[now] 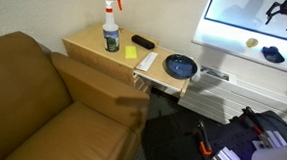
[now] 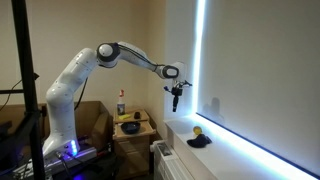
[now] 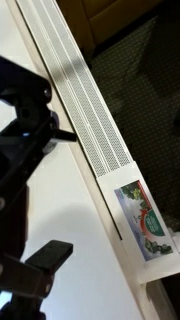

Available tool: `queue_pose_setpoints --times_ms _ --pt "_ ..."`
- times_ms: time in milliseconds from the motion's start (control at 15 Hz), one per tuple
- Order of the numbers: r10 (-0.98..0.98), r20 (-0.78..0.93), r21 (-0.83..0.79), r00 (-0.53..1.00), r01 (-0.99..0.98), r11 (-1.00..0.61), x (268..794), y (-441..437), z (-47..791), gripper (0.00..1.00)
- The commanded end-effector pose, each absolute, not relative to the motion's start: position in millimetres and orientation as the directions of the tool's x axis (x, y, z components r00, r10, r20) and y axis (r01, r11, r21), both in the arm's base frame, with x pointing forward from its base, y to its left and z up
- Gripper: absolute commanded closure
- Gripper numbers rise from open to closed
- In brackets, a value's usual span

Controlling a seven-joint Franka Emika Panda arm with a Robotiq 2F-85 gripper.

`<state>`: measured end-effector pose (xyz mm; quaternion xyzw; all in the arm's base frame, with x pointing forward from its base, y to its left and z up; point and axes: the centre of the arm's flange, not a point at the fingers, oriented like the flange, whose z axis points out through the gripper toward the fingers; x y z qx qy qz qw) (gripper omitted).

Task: Move the lemon from the windowsill to the nightstand

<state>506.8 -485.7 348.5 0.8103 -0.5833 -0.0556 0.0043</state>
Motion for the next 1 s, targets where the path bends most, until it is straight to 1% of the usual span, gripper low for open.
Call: queue_pose_setpoints --times_ms 0,67,133,200,267,333,600,800,933 --pt "-0.956 -0.083 0.067 0.281 -0.956 -0.287 508.2 -489.0 355.7 0.00" --pt "-0.961 -0.081 0.063 0.264 -0.961 -0.270 508.6 -490.8 363.0 0.00" --pt "-0.948 -0.061 0.117 0.312 -0.941 -0.317 505.2 -487.3 356.8 0.00" --pt "-0.962 -0.041 0.196 0.270 -0.942 -0.273 513.2 -494.1 341.5 0.00" --pt "-0.983 -0.009 0.219 0.184 -0.959 -0.182 522.0 -503.3 330.0 0.00" --pt "-0.995 -0.007 0.176 0.102 -0.979 -0.101 534.2 -515.8 318.2 0.00" --pt "-0.991 -0.010 0.098 -0.131 -0.987 0.129 561.7 -539.5 283.0 0.00" --pt "-0.958 0.014 0.040 -0.287 -0.957 0.287 567.1 -562.1 267.2 0.00" --pt "-0.924 -0.002 -0.010 -0.381 -0.924 0.381 571.5 -574.2 265.3 0.00"
